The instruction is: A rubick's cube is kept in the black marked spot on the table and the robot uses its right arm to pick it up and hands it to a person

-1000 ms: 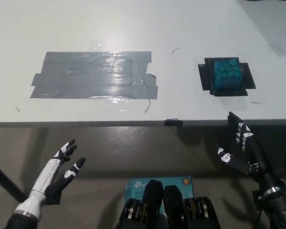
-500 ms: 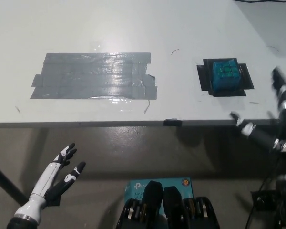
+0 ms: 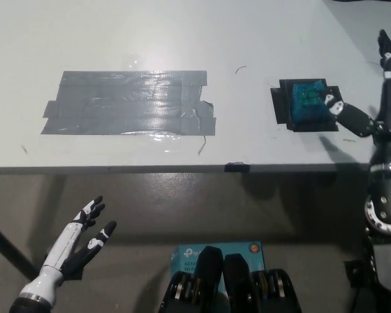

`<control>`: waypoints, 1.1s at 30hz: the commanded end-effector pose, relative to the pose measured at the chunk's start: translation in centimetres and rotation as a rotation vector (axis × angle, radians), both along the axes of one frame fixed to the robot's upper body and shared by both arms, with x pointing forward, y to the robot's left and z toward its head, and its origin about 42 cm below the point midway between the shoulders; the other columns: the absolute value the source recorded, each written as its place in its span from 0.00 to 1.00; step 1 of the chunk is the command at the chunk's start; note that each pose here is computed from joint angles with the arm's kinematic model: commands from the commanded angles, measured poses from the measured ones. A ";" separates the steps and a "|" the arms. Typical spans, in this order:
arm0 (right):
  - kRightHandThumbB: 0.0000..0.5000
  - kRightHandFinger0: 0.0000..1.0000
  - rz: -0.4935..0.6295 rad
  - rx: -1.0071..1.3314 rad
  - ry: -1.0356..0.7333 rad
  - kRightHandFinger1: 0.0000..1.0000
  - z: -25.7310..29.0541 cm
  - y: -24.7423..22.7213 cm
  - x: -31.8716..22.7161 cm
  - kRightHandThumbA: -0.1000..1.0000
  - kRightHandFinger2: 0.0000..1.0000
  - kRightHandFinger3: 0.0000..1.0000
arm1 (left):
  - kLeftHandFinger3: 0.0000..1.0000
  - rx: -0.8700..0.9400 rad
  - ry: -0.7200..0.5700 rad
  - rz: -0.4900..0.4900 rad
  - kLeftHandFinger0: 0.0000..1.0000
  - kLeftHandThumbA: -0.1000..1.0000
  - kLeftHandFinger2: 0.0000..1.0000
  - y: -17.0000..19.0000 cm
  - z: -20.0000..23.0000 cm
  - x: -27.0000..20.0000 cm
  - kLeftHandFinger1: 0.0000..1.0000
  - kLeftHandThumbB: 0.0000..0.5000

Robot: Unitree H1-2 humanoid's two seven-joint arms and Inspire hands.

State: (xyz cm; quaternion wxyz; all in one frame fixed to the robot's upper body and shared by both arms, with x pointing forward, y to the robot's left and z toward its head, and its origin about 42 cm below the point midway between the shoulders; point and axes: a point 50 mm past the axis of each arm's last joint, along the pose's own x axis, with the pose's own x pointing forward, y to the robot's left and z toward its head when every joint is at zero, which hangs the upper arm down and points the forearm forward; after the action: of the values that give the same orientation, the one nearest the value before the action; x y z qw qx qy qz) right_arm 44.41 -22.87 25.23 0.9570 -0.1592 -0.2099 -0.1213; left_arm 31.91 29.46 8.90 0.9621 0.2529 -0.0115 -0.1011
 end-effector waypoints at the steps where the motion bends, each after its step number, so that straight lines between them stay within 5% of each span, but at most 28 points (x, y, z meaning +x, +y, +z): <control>1: 0.84 1.00 -0.048 -0.008 -0.003 1.00 2.3 0.4 2.6 0.90 1.00 1.00 | 1.00 0.012 -0.067 -0.021 1.00 0.87 1.00 0.0 1.3 0.5 1.00 0.22; 15: 0.96 1.00 0.036 0.054 0.155 1.00 -0.7 3.4 6.7 0.87 1.00 1.00 | 1.00 0.006 -0.075 -0.026 1.00 0.88 1.00 -0.1 1.6 0.9 1.00 0.27; 20: 0.92 1.00 0.049 0.082 0.213 1.00 -1.9 3.6 7.7 0.86 1.00 1.00 | 1.00 0.009 -0.082 -0.030 1.00 0.89 1.00 -0.2 1.8 1.1 1.00 0.26; 33: 0.99 1.00 0.010 0.131 0.350 1.00 -5.0 2.8 8.9 0.90 1.00 1.00 | 1.00 0.007 -0.080 -0.028 1.00 0.87 1.00 -0.2 2.1 1.2 1.00 0.24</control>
State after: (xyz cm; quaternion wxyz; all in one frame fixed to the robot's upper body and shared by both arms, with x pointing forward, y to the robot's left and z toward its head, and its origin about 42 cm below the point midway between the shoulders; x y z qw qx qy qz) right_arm 51.90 -19.95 18.13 0.9855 -0.1443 -0.0091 -0.0891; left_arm 32.29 29.31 9.32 0.9613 0.2549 -0.0193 -0.1030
